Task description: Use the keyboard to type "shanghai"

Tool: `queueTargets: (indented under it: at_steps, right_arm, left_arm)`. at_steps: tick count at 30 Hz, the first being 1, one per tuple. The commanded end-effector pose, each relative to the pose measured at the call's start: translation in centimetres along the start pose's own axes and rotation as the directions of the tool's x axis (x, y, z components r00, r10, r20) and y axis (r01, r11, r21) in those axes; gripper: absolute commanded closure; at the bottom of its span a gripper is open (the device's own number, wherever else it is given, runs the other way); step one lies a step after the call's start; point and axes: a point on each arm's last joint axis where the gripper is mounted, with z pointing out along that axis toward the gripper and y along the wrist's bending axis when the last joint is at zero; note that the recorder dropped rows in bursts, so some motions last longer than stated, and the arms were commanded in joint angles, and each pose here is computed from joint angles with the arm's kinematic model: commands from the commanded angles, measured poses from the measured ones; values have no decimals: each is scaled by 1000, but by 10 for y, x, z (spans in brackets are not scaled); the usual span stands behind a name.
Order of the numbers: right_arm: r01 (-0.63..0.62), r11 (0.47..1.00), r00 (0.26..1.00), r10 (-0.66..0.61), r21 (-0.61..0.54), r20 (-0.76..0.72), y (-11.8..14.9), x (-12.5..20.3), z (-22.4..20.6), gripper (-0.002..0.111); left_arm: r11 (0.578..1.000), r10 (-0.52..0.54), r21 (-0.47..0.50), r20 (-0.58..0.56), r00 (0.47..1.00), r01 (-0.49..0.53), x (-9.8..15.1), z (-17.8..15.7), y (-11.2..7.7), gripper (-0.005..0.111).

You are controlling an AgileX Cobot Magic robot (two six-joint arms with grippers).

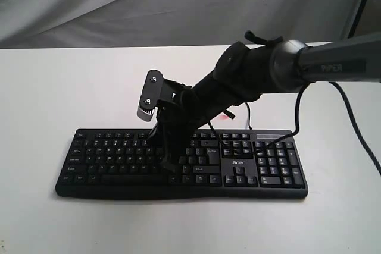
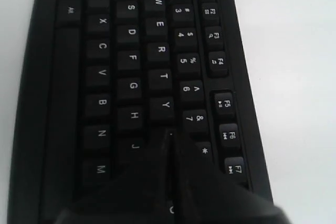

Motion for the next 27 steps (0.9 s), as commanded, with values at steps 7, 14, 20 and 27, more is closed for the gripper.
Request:
queueTargets:
  at_steps: [7, 14, 20, 27]
  right_arm:
    - [12, 1000, 1000, -12, 19, -9, -4, 5, -1, 108]
    - [11, 1000, 1000, -11, 0, -13, -3, 8, 3, 108]
    - [14, 1000, 1000, -15, -13, -19, -2, 13, 10, 108]
    - [20, 1000, 1000, -20, -18, -19, -2, 13, 10, 108]
  left_arm:
    - [1000, -1, 4, 6, 1000, 1, 1, 0, 0, 106]
    - [1000, -1, 4, 6, 1000, 1, 1, 0, 0, 106]
    - [1000, -1, 4, 6, 1000, 1, 1, 0, 0, 106]
    - [1000, -1, 4, 6, 1000, 1, 1, 0, 0, 106]
